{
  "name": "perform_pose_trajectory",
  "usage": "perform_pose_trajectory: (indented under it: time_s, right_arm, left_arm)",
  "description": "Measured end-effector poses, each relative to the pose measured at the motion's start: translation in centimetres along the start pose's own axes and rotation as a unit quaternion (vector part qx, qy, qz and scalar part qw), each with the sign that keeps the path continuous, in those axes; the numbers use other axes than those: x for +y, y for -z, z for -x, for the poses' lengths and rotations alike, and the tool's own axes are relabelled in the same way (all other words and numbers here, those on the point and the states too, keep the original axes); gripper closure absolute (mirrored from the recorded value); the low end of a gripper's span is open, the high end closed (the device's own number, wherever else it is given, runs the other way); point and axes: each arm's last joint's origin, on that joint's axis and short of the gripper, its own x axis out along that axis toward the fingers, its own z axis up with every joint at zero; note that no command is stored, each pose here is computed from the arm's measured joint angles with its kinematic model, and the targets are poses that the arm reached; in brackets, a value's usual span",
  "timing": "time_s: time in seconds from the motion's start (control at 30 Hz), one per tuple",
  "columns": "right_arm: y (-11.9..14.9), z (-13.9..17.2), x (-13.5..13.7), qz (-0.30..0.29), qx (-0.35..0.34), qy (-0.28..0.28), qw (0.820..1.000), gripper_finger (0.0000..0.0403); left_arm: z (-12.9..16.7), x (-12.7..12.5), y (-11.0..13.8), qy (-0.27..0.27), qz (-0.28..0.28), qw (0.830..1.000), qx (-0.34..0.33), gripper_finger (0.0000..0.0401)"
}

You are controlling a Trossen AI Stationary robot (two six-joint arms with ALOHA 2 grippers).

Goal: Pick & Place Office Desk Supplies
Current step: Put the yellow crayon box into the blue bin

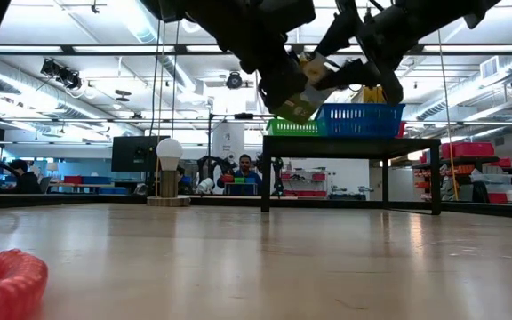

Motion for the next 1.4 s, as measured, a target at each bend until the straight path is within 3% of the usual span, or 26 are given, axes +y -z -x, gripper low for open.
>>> perform_pose_trajectory:
  time_s: [0.27, 0.47, 0.63, 0.83, 0.97, 1.1, 1.23, 1.4]
  right_arm:
    - [0.0, 0.0, -0.1, 0.008, -0.002, 0.001, 1.000, 0.0276]
    - [0.0, 0.0, 0.0, 0.047, 0.001, 0.000, 0.999, 0.0287]
    - [-0.1, 0.2, 0.1, 0.087, 0.004, 0.001, 0.996, 0.0287]
    - [-0.4, 1.1, 0.5, 0.152, 0.023, -0.002, 0.988, 0.0292]
    - [-0.6, 2.1, 0.9, 0.205, 0.060, -0.003, 0.977, 0.0292]
    - [-1.0, 3.5, 1.3, 0.241, 0.110, -0.011, 0.964, 0.0293]
    - [-1.7, 5.3, 2.0, 0.269, 0.130, 0.000, 0.954, 0.0293]
    - [-2.0, 7.2, 5.4, 0.306, 0.129, 0.061, 0.941, 0.0293]
  left_arm:
    - [0.2, -0.1, -0.1, 0.011, 0.004, 1.000, -0.008, 0.0277]
    - [0.8, -0.1, -0.4, 0.030, 0.029, 0.999, -0.025, 0.0232]
    - [1.8, 1.3, -0.8, 0.103, 0.085, 0.989, -0.057, 0.0198]
    - [2.9, 4.5, -0.4, 0.218, 0.189, 0.956, -0.051, 0.0194]
    - [3.5, 7.1, 0.3, 0.264, 0.269, 0.926, -0.018, 0.0208]
    - [3.8, 8.5, 1.3, 0.265, 0.352, 0.898, 0.016, 0.0237]
    - [3.6, 8.5, 2.7, 0.248, 0.406, 0.879, 0.037, 0.0286]
    - [3.3, 7.3, 4.0, 0.245, 0.454, 0.856, -0.028, 0.0361]
